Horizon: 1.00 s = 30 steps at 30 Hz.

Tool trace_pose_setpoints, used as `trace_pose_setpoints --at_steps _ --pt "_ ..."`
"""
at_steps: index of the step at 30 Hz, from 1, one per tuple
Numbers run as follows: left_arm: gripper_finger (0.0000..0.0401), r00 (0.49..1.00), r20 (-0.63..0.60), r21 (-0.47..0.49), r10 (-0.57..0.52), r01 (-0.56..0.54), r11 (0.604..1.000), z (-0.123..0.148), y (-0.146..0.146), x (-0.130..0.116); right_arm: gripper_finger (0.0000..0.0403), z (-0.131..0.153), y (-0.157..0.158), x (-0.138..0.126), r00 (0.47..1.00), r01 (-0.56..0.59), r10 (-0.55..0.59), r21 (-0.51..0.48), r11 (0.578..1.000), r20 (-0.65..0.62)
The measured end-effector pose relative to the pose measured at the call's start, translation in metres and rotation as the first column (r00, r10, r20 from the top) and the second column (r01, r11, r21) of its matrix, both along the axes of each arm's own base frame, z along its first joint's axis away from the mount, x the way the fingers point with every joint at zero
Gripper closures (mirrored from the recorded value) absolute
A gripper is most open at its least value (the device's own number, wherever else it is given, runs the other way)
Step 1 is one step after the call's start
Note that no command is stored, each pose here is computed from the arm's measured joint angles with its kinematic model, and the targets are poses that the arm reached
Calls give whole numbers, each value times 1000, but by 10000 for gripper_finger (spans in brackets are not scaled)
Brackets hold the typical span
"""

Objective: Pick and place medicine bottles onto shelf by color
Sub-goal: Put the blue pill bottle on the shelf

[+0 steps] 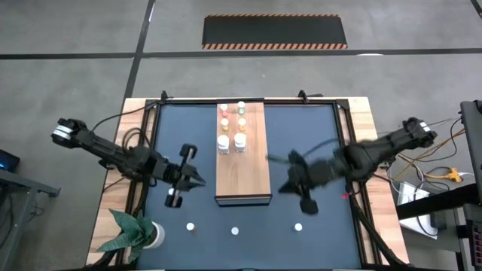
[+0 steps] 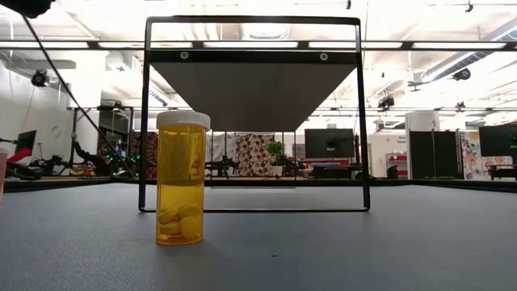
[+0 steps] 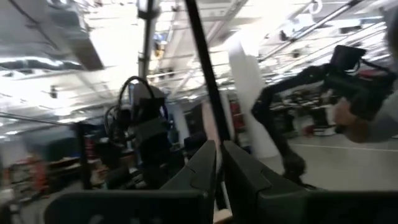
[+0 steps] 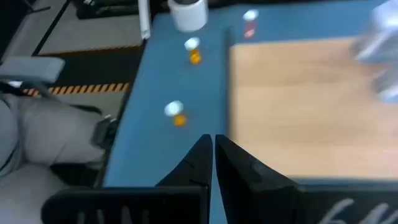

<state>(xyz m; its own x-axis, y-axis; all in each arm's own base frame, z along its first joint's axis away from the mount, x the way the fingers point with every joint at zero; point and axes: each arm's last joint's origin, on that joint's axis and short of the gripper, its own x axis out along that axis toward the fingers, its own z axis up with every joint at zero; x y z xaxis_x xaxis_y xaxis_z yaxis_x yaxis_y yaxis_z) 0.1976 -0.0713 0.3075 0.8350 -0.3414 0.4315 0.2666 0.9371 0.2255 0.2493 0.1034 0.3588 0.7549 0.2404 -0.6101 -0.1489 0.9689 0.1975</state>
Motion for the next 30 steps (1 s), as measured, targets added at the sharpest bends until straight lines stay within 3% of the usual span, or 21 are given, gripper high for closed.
trace_pose_setpoints --at_steps 11,18,25,30 --pt "389 991 54 -35 -121 123 992 -17 -34 15 392 -45 90 -11 974 139 -118 96 986 -191" --pt "389 988 51 -34 -143 145 989 -22 -41 17 392 -84 116 -11 883 282 -215 106 954 -417" --pt "389 988 50 -34 -145 147 989 -22 -42 17 384 -114 137 -25 824 229 -211 -31 973 -525" --pt "389 988 52 -35 -145 146 989 -22 -42 16 330 -118 140 -33 829 213 -228 -90 973 -511"
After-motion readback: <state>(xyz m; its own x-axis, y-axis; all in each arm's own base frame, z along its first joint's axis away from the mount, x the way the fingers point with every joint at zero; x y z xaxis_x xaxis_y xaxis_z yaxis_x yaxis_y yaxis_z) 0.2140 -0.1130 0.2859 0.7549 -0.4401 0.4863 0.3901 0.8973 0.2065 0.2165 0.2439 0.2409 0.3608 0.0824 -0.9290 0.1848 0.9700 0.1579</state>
